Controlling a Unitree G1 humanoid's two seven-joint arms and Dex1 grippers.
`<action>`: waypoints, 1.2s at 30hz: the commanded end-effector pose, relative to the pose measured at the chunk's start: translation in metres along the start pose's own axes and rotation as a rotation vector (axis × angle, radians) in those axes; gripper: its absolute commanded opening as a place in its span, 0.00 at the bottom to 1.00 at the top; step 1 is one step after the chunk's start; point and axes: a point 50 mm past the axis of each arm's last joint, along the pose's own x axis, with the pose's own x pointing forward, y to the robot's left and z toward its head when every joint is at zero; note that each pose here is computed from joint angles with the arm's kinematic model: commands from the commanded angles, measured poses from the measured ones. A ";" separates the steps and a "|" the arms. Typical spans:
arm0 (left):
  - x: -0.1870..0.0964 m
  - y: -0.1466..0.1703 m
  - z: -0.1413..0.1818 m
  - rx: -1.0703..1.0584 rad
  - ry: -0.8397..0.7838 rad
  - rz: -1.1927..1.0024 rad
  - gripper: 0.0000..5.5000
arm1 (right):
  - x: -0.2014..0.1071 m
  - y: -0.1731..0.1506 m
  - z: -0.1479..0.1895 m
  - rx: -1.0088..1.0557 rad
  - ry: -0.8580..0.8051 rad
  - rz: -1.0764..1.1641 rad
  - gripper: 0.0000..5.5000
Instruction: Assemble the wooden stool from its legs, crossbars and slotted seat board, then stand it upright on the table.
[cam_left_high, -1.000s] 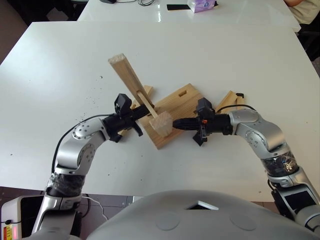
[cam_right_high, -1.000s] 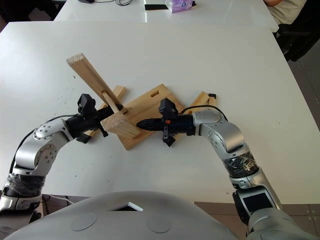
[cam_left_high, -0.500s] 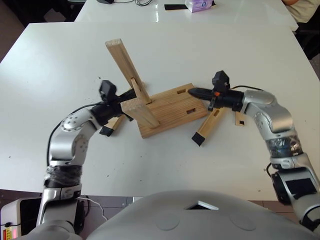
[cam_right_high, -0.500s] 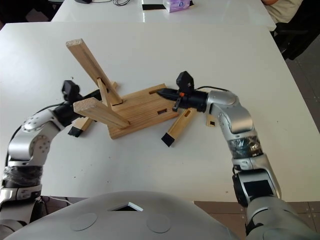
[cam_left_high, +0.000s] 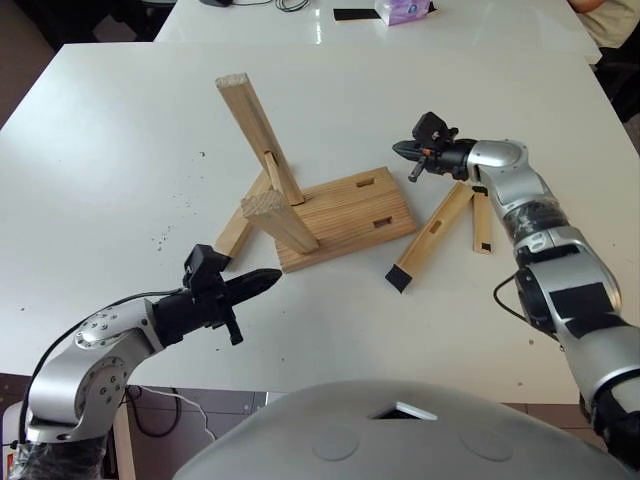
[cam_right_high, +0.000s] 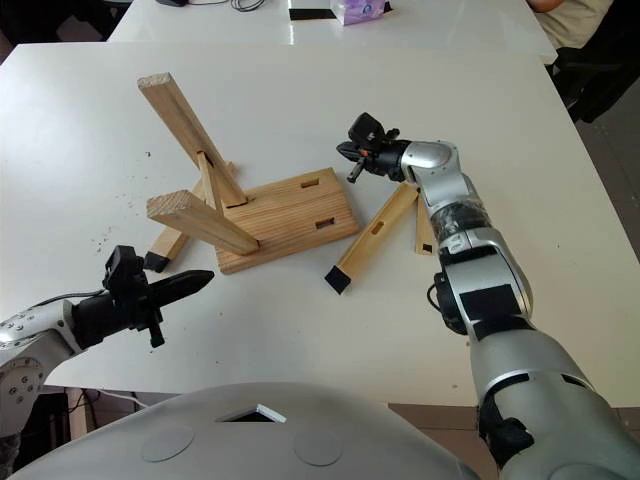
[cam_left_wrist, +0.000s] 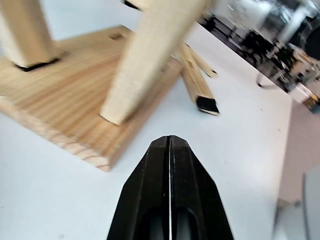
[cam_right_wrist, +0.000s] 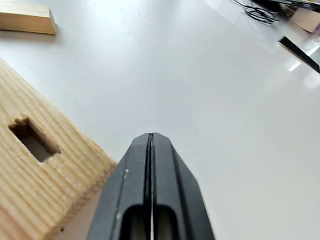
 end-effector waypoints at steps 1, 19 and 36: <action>0.023 0.004 -0.012 0.049 0.083 0.003 0.00 | 0.013 0.006 0.003 -0.041 0.068 0.067 0.00; 0.064 0.048 -0.030 0.228 0.190 0.257 0.00 | 0.013 0.027 -0.013 -0.141 0.263 0.408 0.00; 0.071 0.070 -0.016 0.238 0.109 0.393 0.00 | -0.003 0.051 -0.045 -0.132 0.258 0.587 0.00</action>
